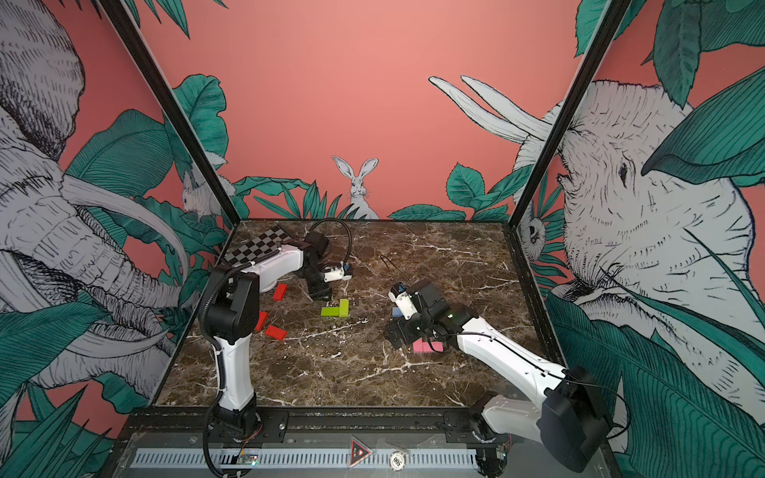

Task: Assemble the letter t with building blocks
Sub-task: Pick up the building block from the center of the board.

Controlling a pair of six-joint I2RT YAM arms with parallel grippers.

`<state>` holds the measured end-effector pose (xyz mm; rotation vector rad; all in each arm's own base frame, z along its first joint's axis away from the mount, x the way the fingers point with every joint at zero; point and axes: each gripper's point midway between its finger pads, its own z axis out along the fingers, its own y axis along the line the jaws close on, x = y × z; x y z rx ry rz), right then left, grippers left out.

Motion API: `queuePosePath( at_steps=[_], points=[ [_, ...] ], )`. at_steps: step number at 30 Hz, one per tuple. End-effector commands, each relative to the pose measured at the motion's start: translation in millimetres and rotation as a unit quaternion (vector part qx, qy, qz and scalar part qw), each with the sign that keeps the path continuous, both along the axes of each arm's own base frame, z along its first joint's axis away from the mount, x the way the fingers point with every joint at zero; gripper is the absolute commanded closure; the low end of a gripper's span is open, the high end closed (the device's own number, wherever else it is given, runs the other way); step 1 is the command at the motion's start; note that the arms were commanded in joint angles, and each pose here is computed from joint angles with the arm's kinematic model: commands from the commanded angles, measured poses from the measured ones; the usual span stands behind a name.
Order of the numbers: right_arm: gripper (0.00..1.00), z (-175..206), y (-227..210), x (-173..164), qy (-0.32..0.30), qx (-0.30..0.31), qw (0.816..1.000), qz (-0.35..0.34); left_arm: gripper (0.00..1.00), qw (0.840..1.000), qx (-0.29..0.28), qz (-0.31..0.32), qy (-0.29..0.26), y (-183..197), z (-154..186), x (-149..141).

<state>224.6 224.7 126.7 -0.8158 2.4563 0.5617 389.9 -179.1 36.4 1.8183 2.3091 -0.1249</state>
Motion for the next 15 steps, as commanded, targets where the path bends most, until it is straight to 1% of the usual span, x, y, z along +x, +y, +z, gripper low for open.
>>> queuePosePath(
  at_steps=[1,15],
  points=[
    [0.02,-1.4,0.6,-0.6,0.0,0.0,1.0,0.005,0.34,1.0,0.002,-0.009,0.006,-1.9,2.7,-1.5],
    [0.02,0.1,-0.3,-0.9,-0.001,0.0,1.0,0.004,0.53,1.0,0.009,-0.011,0.015,-3.9,-5.7,-3.5]
  ],
)
